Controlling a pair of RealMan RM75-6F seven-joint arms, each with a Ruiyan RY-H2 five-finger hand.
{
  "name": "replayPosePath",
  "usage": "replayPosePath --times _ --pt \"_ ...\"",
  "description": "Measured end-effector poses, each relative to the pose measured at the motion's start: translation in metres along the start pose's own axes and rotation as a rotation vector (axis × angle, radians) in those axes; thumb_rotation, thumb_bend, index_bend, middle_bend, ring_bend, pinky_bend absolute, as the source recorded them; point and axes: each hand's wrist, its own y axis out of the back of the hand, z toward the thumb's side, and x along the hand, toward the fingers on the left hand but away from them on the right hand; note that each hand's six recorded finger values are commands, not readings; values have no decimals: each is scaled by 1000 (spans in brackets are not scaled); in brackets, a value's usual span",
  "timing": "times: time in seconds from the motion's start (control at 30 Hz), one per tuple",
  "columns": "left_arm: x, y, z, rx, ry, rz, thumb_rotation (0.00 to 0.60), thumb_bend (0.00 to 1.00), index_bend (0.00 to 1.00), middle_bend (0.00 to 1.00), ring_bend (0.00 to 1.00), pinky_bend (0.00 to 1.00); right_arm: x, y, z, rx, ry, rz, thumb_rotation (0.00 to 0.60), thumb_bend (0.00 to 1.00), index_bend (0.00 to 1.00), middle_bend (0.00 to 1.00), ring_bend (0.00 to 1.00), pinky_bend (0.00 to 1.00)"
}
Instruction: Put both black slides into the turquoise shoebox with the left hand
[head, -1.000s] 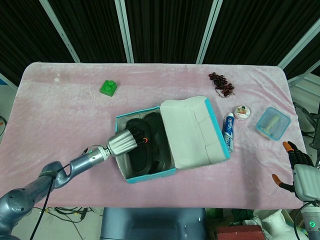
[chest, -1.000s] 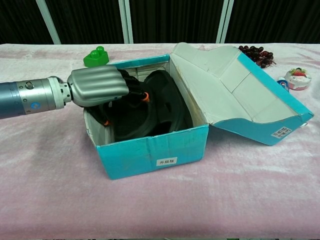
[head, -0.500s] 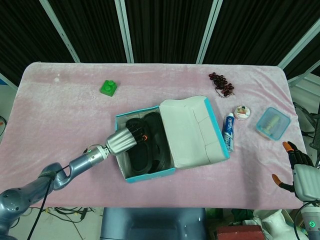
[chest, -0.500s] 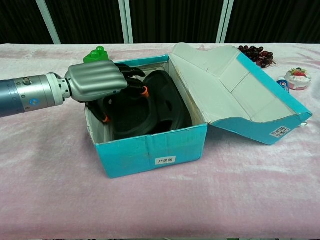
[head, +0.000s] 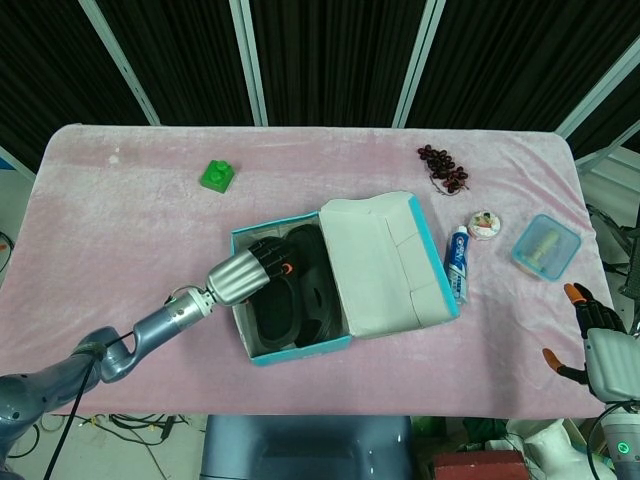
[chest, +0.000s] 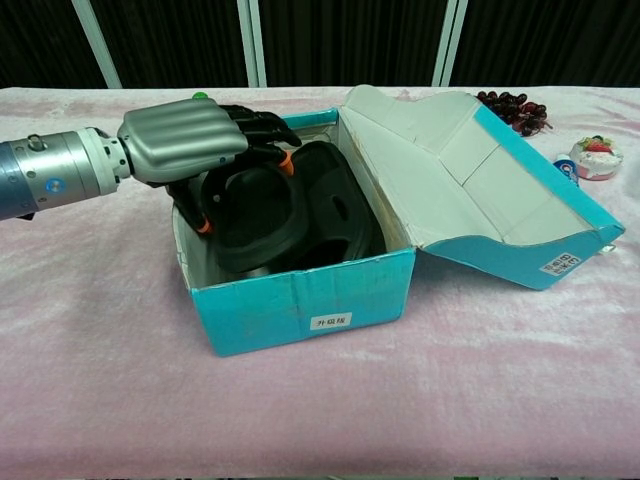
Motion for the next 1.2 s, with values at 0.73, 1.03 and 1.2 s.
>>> replayPosePath --times 0.73,1.03,1.2 --pt "-4 12 2 26 -10 -22 600 10 56 62 0 105 0 0 -1 -1 -6 7 600 141 0 44 121 149" --pt "-9 27 -2 19 -18 4 600 10 57 67 0 97 -1 0 -1 -3 -10 5 600 140 0 45 121 150" --pt "-20 33 -13 40 -10 4 600 9 56 67 0 97 -1 0 -1 -2 -11 6 600 142 0 46 121 150"
